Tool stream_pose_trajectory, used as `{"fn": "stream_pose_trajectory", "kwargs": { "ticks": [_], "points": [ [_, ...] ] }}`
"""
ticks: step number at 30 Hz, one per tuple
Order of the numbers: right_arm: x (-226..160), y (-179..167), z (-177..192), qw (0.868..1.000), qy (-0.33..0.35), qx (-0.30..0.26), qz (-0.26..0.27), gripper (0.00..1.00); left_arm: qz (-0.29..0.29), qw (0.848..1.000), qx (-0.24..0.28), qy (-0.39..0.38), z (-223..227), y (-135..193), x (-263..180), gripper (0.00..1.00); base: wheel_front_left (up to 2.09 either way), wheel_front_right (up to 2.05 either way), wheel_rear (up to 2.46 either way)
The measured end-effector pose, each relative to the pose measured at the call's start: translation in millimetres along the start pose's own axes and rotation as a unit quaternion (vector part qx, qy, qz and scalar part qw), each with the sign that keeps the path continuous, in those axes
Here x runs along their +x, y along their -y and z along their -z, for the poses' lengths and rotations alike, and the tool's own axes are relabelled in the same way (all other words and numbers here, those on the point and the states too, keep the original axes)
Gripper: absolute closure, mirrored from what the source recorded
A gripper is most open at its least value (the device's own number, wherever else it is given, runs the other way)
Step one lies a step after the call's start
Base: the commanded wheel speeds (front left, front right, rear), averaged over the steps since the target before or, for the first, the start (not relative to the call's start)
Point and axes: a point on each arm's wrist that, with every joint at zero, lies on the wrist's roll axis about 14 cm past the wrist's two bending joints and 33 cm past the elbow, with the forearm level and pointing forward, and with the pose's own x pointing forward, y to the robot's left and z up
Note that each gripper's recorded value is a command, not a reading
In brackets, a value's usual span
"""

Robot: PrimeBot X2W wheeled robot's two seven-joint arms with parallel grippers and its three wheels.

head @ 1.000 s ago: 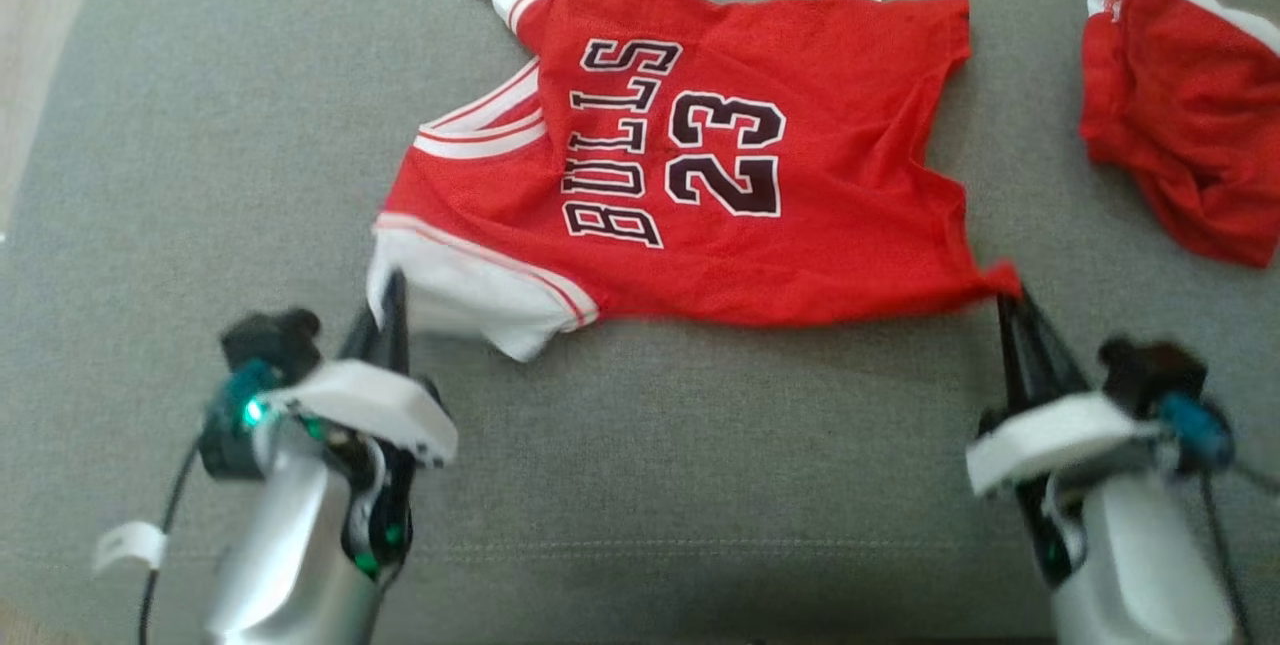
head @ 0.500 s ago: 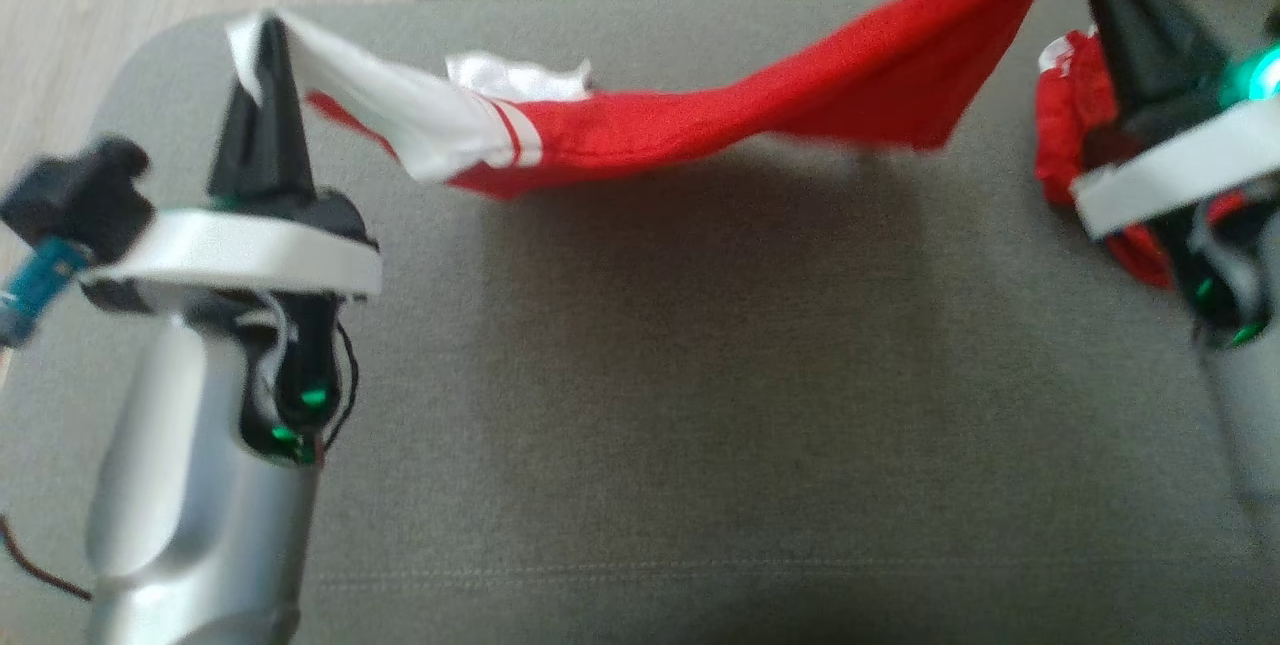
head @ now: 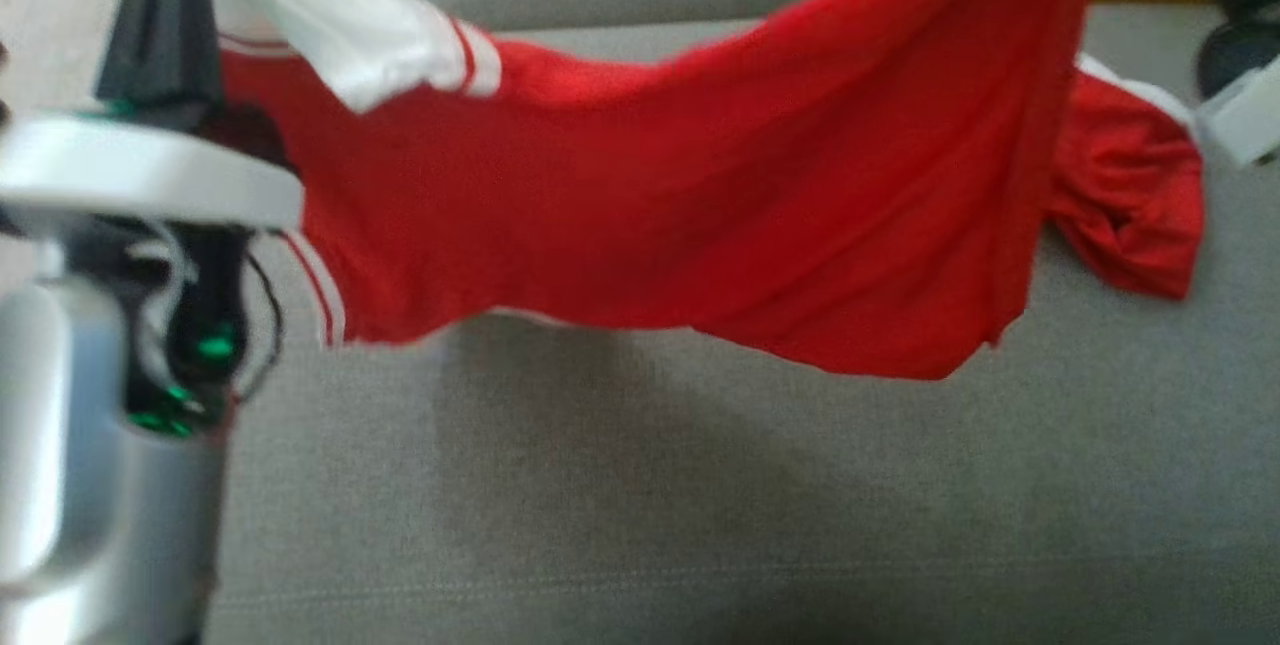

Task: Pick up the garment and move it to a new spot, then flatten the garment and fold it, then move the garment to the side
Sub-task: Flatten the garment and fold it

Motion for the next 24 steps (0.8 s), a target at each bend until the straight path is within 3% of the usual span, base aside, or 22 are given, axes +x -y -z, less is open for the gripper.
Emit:
{"fn": "stream_pose_trajectory", "kwargs": {
  "ticks": [5,10,14,18,21,24],
  "points": [
    [14.1,19.0,14.7,0.999,-0.044,0.022,0.011,1.0,0.018,0.999,0.008,-0.047,5.8,-0.1,35.1,1.0,0.0,0.0,0.0],
    [70.4,42.3,1.3,0.997,-0.045,0.054,0.017,1.0,0.02,0.996,0.002,-0.092,27.5,-6.3,103.2,1.0,0.0,0.0,0.0],
    [131.8,66.4,-37.2,0.997,0.031,0.059,0.045,1.0,-0.002,0.998,0.006,-0.069,31.1,-24.0,168.6,1.0,0.0,0.0,0.0],
    [176.3,90.6,-73.1,0.983,0.154,0.052,0.084,1.0,-0.026,0.998,0.009,0.05,1.1,-39.3,218.8,1.0,0.0,0.0,0.0],
    [201.4,97.6,-61.6,0.972,0.203,0.071,0.096,1.0,-0.036,0.995,0.008,0.098,4.2,-51.9,234.3,1.0,0.0,0.0,0.0],
    [223.2,98.9,-20.1,0.971,0.193,0.1,0.104,1.0,-0.039,0.996,0.015,0.076,39.5,-67.2,235.2,1.0,0.0,0.0,0.0]
  ]
}}
